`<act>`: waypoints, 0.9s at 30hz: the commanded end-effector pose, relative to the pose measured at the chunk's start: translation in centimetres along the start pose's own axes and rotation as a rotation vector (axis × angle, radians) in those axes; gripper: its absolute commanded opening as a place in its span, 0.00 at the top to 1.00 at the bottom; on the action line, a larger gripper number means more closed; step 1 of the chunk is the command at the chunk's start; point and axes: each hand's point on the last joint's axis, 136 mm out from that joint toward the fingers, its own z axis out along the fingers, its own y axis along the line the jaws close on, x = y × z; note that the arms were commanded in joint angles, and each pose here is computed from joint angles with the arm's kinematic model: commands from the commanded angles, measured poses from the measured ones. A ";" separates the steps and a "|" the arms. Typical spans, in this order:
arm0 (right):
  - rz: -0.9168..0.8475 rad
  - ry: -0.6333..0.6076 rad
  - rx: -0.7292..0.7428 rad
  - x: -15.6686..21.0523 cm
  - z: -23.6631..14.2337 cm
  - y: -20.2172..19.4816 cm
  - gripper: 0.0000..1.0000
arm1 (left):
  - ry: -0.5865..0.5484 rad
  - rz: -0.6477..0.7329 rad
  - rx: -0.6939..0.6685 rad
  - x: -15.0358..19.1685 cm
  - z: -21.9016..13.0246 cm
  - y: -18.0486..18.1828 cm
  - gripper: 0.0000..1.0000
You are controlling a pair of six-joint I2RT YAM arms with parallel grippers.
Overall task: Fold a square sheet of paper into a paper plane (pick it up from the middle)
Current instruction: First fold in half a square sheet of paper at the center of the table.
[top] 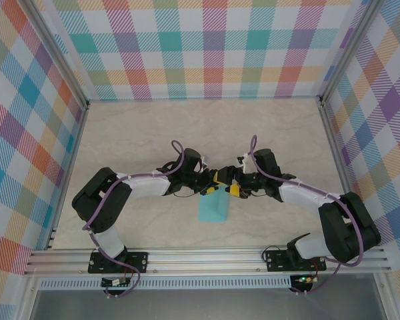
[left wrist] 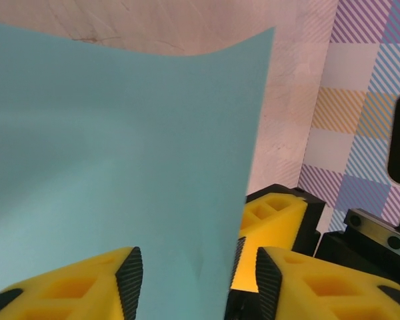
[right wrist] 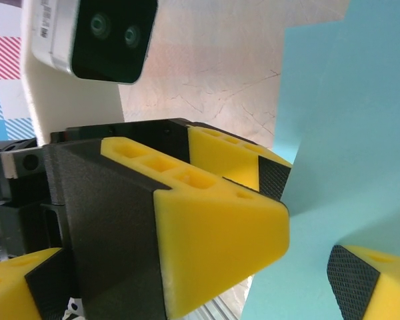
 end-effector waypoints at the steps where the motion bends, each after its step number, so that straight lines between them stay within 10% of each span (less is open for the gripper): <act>1: -0.050 0.007 -0.037 -0.3 0.3 1.5 0.00 | 0.017 0.036 0.021 0.1 0.1 -1.1 0.55; 17: -0.037 0.003 -0.011 -0.1 0.3 0.8 0.00 | 0.009 0.040 -0.015 -0.1 -0.2 -0.7 0.97; 27: -0.012 -0.116 0.219 -0.6 -2.4 -1.4 0.00 | -0.045 0.043 -0.080 -1.3 -3.1 1.7 1.00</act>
